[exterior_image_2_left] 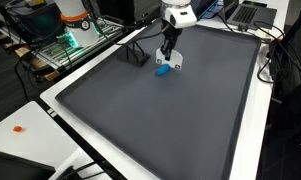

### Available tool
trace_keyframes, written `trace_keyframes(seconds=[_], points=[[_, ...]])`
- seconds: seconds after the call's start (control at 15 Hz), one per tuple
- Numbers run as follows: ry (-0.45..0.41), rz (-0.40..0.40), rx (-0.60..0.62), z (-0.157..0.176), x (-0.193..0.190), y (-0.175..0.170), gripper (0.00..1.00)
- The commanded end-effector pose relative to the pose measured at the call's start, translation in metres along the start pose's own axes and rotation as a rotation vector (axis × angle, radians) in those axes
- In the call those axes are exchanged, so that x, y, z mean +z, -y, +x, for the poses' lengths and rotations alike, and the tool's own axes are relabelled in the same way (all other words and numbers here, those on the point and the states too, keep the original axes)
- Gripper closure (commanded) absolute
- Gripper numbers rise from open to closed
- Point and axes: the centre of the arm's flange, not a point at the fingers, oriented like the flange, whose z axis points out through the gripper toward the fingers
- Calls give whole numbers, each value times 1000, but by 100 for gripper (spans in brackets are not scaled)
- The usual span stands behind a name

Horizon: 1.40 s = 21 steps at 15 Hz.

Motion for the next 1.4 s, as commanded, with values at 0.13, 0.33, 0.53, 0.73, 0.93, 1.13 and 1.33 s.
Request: trace_keyframes(seconds=[0.13,0.33,0.53,0.73,0.93,1.13,1.33], points=[[62,25,9,-10,36,4,99],[69,54,45,-10,35,6,99],[69,99,102,-10,29,9,99],[61,91,126,-11,27,8,99],[58,93,148,-11,25,7,99],[53,107,148,-16,34,11,99],[55,117,216,-12,29,16,99]])
